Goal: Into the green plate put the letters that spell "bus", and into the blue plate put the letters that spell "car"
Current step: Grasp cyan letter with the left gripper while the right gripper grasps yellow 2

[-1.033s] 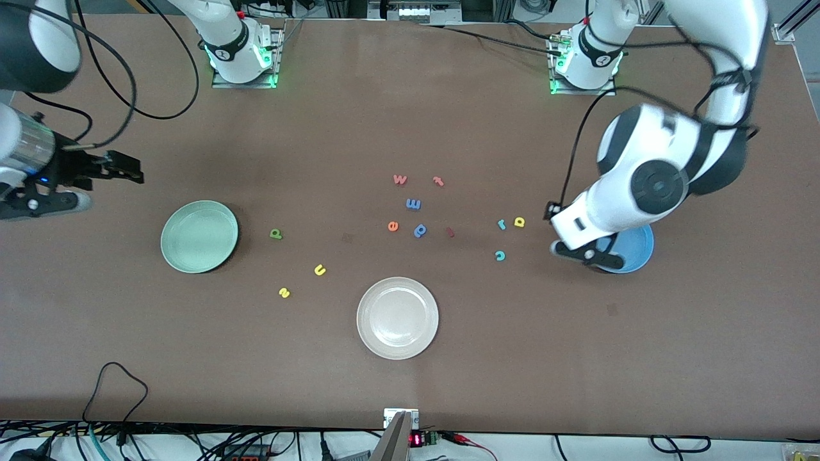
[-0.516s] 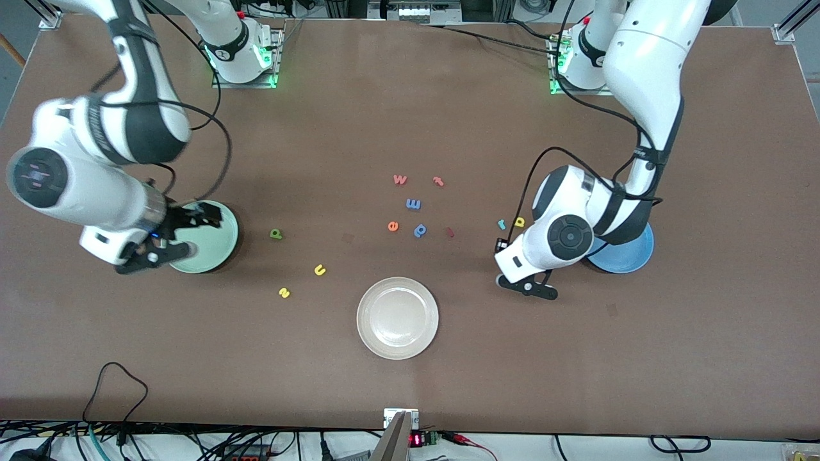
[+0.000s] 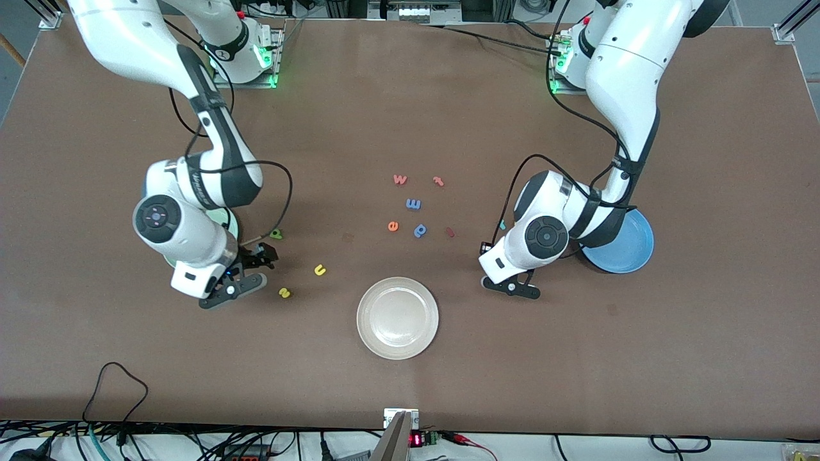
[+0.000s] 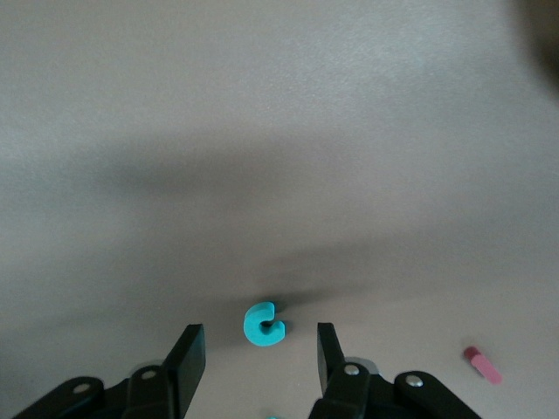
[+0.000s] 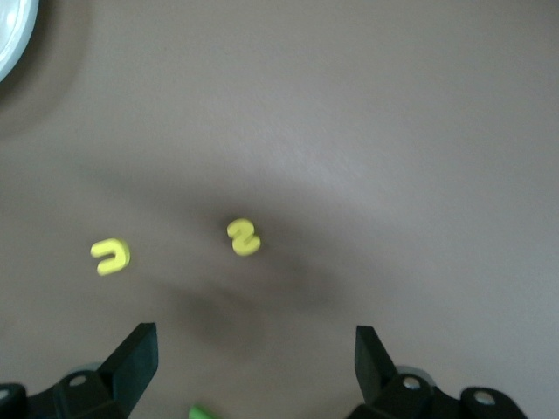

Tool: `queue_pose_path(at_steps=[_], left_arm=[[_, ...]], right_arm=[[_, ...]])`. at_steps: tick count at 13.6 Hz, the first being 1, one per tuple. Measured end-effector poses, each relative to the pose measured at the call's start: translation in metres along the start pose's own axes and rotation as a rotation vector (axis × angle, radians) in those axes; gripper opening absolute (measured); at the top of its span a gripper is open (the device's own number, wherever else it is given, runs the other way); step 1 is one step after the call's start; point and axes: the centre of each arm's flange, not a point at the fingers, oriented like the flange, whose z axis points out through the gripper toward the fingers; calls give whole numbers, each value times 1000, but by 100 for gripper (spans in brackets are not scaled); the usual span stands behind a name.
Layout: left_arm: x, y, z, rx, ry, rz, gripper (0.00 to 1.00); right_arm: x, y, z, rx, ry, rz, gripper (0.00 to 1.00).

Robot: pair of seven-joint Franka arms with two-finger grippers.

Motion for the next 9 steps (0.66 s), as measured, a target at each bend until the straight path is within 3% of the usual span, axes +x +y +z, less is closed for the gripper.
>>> queue_pose_path(at_steps=[5, 8, 9], left_arm=[[-5, -10, 35, -2, 13, -35, 58], [-7, -11, 38, -2, 14, -48, 56], [-7, -11, 38, -2, 13, -55, 55]], right_arm=[[9, -9, 38, -17, 76, -15, 93], [7, -11, 62, -17, 70, -19, 80], [6, -12, 69, -16, 64, -20, 80]])
